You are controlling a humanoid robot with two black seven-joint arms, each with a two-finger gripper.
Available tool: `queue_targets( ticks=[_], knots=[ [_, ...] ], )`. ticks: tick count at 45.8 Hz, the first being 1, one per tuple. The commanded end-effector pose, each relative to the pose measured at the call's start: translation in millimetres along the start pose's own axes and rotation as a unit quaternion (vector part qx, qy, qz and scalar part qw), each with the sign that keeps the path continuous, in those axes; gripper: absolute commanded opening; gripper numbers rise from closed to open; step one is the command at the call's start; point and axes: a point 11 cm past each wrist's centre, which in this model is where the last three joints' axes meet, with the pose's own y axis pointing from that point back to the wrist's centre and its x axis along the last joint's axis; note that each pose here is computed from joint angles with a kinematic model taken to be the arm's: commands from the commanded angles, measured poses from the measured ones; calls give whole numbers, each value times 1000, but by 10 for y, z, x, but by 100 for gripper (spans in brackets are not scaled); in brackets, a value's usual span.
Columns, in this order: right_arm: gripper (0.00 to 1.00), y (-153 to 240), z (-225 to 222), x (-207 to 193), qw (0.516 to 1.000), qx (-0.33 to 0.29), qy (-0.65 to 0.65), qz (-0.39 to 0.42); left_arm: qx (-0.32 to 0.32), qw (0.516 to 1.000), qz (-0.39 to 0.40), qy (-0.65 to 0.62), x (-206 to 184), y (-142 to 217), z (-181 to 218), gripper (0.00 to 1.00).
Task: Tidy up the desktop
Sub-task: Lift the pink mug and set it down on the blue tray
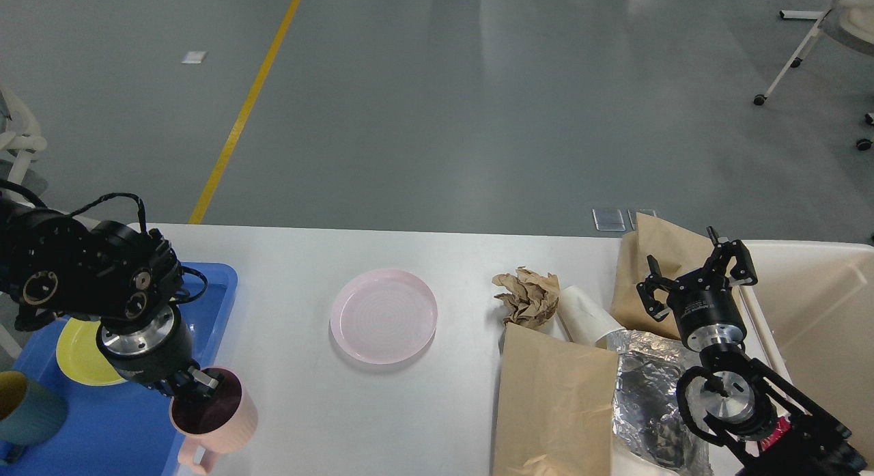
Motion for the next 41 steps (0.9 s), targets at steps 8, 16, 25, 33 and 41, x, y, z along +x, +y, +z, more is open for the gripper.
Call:
queue_targets(
  ticks=[8, 16, 25, 33, 41],
  knots=[
    [100, 1, 3, 5, 1000, -1, 1, 1, -15, 999, 7, 33, 109, 821, 84, 0],
    [100, 0, -1, 0, 1000, 0, 0, 0, -38, 998, 27, 47, 83, 1385, 99, 0],
    [100, 0, -1, 0, 1000, 0, 0, 0, -68, 994, 33, 75, 11, 1617, 2, 0],
    [100, 0, -1, 0, 1000, 0, 0, 0, -75, 991, 28, 109, 12, 1477, -224, 0],
    [100, 0, -1, 0, 1000, 0, 0, 0, -92, 980, 29, 174, -9, 1215, -695, 0]
  ],
)
